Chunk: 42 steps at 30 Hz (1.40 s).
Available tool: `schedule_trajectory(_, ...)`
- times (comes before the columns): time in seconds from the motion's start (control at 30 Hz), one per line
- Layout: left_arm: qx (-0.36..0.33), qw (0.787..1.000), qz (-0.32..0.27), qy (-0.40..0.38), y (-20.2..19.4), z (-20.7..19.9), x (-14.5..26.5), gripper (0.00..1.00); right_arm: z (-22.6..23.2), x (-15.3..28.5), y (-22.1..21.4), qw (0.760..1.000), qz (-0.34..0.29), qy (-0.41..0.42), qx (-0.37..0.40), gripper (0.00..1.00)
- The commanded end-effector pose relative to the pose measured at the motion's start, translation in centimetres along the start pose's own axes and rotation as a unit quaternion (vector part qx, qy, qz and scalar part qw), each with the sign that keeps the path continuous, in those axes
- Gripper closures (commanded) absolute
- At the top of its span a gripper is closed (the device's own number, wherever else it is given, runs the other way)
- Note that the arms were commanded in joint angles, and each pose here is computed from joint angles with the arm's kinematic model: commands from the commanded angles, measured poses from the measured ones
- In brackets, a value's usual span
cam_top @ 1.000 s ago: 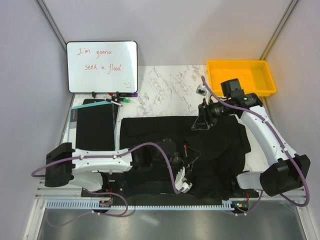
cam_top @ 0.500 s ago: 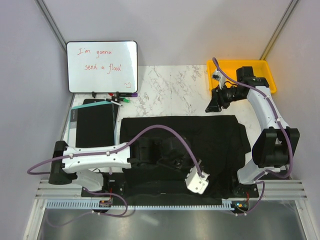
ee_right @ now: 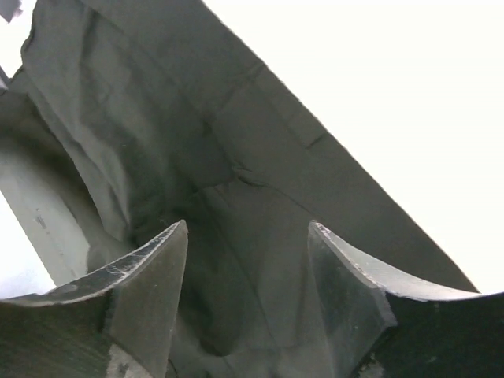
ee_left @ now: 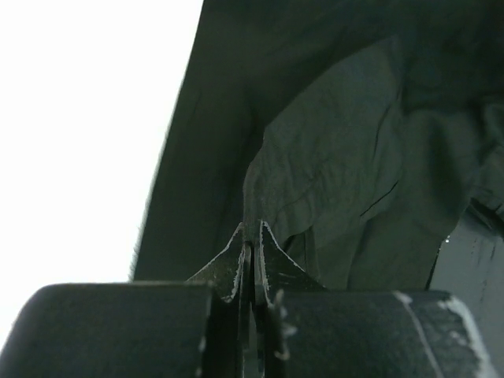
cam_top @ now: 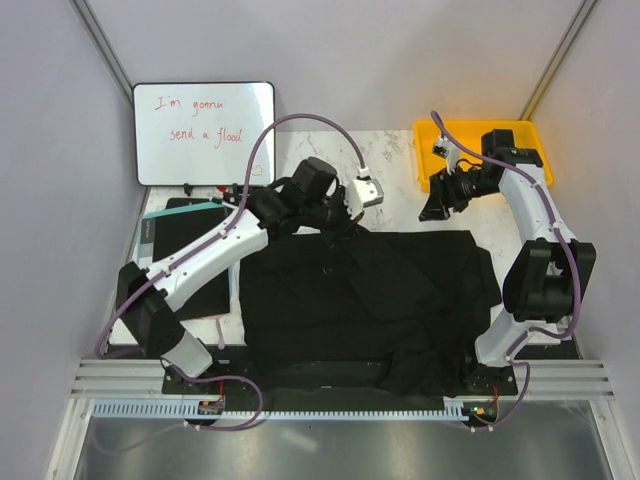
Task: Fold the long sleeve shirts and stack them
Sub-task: Fold the shirt
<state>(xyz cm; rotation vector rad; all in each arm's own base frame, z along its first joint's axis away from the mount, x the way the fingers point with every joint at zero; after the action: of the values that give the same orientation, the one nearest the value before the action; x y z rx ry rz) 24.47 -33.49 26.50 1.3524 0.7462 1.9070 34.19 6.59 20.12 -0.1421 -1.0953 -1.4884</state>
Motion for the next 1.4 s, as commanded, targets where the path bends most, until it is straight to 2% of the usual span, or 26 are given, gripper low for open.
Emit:
schedule_trajectory(0.0,0.186,0.981,0.053,-0.021,-5.4,-0.4,-0.4,0.98,-0.8,0.4,1.1,0.999,-0.007,-0.012,0.031,0.28)
schedule_trajectory(0.2,0.328,0.940,0.090,0.015,-12.5,0.8,0.7,0.98,-2.0,-0.2,-0.5,0.999,0.020,-0.026,0.028,0.29)
schedule_trajectory(0.3,0.368,0.924,0.103,0.034,-15.7,1.2,1.6,0.98,-2.5,-0.5,-1.1,0.999,0.033,-0.032,0.030,0.30)
schedule_trajectory(0.43,0.382,0.918,0.097,0.040,-17.6,1.5,2.2,0.98,-3.1,-1.0,-1.8,0.998,0.046,-0.035,0.029,0.33)
schedule_trajectory(0.57,0.370,0.921,0.106,0.059,-19.0,1.8,2.1,0.98,-3.9,-1.4,-2.9,0.997,0.063,-0.041,0.024,0.36)
schedule_trajectory(0.6,0.354,0.926,0.113,0.061,-19.6,1.9,2.1,0.98,-4.0,-1.6,-3.1,0.996,0.068,-0.042,0.026,0.37)
schedule_trajectory(0.7,0.348,0.923,0.146,0.076,-21.5,2.1,1.9,0.95,-4.7,-1.9,-4.0,0.995,0.083,-0.050,0.025,0.41)
schedule_trajectory(0.73,0.347,0.922,0.152,0.076,-21.9,2.1,2.0,0.91,-4.9,-1.9,-4.1,0.995,0.085,-0.054,0.026,0.42)
schedule_trajectory(0.77,0.352,0.919,0.165,0.065,-22.6,2.0,2.1,0.76,-5.4,-1.9,-4.6,0.993,0.094,-0.065,0.025,0.45)
schedule_trajectory(0.83,0.347,0.922,0.165,0.048,-23.1,1.9,2.6,0.56,-6.0,-2.1,-4.9,0.992,0.099,-0.078,0.029,0.47)
schedule_trajectory(0.87,0.352,0.923,0.150,0.039,-23.1,2.1,3.2,0.41,-6.4,-2.0,-5.1,0.990,0.103,-0.091,0.031,0.49)
schedule_trajectory(0.93,0.321,0.934,0.149,0.046,-23.0,3.0,4.0,0.34,-7.3,-2.1,-5.1,0.988,0.100,-0.111,0.037,0.50)
schedule_trajectory(1.07,0.237,0.954,0.168,0.067,-22.7,5.8,4.9,0.31,-8.9,-2.1,-4.5,0.982,0.095,-0.150,0.070,0.49)
schedule_trajectory(1.13,0.217,0.956,0.188,0.055,-23.7,6.4,4.5,0.32,-10.1,-2.0,-4.3,0.976,0.097,-0.176,0.088,0.47)
schedule_trajectory(1.17,0.184,0.962,0.192,0.054,-23.7,7.4,4.5,0.35,-10.6,-2.0,-4.3,0.973,0.100,-0.182,0.101,0.46)
schedule_trajectory(1.37,0.106,0.966,0.234,0.020,-26.0,9.8,2.7,0.37,-13.3,-2.7,-4.6,0.960,0.123,-0.214,0.135,0.40)
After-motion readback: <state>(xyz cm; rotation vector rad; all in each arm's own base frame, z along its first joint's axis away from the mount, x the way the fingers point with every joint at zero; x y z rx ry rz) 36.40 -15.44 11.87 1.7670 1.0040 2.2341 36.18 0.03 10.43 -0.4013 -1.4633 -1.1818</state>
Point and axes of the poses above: each gripper's point midway between its finger pads, its own x axis back along the fingers, its own z axis along the line the jaws close on, y = z × x, the point moved 3 cm from there along x, back along the fingers, and after that the axes turned 15 degrees about -x, right-handed, at the moved point
